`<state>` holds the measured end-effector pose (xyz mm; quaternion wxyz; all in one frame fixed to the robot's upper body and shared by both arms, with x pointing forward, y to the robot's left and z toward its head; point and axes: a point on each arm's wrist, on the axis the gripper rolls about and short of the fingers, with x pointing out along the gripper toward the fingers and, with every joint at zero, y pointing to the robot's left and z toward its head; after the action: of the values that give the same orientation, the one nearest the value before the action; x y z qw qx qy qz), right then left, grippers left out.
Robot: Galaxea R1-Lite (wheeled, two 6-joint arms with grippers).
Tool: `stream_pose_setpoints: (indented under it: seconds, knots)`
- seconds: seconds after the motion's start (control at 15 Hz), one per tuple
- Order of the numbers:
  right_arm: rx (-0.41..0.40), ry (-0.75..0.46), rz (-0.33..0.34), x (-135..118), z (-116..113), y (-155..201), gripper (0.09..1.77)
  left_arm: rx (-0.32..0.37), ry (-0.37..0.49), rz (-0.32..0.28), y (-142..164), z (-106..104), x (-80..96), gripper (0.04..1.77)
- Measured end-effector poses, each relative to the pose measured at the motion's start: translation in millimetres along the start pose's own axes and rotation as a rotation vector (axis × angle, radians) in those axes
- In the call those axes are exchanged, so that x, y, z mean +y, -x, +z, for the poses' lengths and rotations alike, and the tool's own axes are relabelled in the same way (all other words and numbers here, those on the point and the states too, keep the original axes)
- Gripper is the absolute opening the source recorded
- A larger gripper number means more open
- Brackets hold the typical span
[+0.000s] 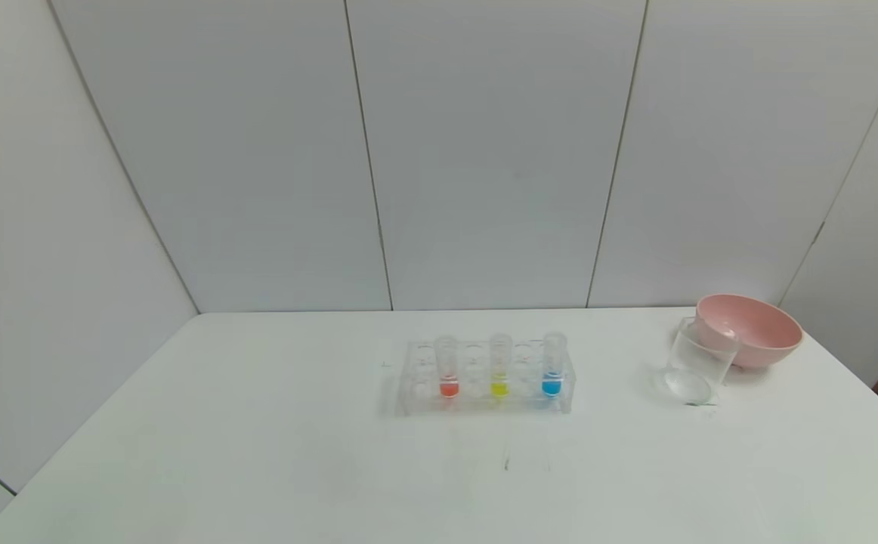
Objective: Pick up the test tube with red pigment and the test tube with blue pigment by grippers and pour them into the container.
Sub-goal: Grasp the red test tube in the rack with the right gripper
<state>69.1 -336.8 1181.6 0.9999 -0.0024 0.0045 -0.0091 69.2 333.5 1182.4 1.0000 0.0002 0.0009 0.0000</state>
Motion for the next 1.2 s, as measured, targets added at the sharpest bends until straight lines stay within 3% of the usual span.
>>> stream_pose_setpoints:
  seconds: [1.2]
  knots:
    - [-0.002,-0.011,-0.001,0.0,0.2,0.0,1.71,0.0,0.0,0.0,0.0,0.0,0.0,1.76]
